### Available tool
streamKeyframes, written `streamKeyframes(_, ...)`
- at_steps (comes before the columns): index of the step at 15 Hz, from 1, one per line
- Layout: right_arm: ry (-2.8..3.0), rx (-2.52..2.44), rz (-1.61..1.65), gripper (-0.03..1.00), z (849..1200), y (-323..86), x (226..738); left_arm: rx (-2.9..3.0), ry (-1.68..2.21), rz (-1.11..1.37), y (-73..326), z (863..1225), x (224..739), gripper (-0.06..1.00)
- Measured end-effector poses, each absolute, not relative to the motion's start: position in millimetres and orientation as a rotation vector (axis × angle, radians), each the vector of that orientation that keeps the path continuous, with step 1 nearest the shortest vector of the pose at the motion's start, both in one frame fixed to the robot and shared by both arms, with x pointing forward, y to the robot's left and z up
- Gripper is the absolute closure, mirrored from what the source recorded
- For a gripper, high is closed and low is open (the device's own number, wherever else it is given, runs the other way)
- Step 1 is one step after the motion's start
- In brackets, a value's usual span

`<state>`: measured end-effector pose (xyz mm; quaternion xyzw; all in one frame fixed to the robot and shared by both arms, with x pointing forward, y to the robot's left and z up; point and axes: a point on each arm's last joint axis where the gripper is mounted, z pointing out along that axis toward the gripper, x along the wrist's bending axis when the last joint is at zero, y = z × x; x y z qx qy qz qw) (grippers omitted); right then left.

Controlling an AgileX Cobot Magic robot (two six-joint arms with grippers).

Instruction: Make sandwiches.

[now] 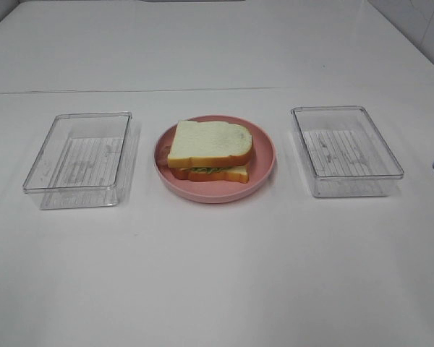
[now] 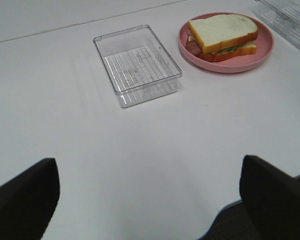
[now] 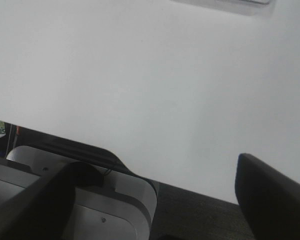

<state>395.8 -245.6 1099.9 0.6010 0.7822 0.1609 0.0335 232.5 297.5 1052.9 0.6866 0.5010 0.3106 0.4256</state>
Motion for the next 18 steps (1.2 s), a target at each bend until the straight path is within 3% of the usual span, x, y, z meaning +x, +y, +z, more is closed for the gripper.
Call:
streamKeyframes(8,2.111,1.592,0.805,0.15,1052.1,-286.2,264.3,1.716,1.252,0.776,297.5,1052.9,232.5,0.03)
streamKeyframes(18,1.981,1.456,0.968,0.16,1045.6,-291.9,240.8,1.716,1.252,0.776,297.5,1052.9,232.5,0.03)
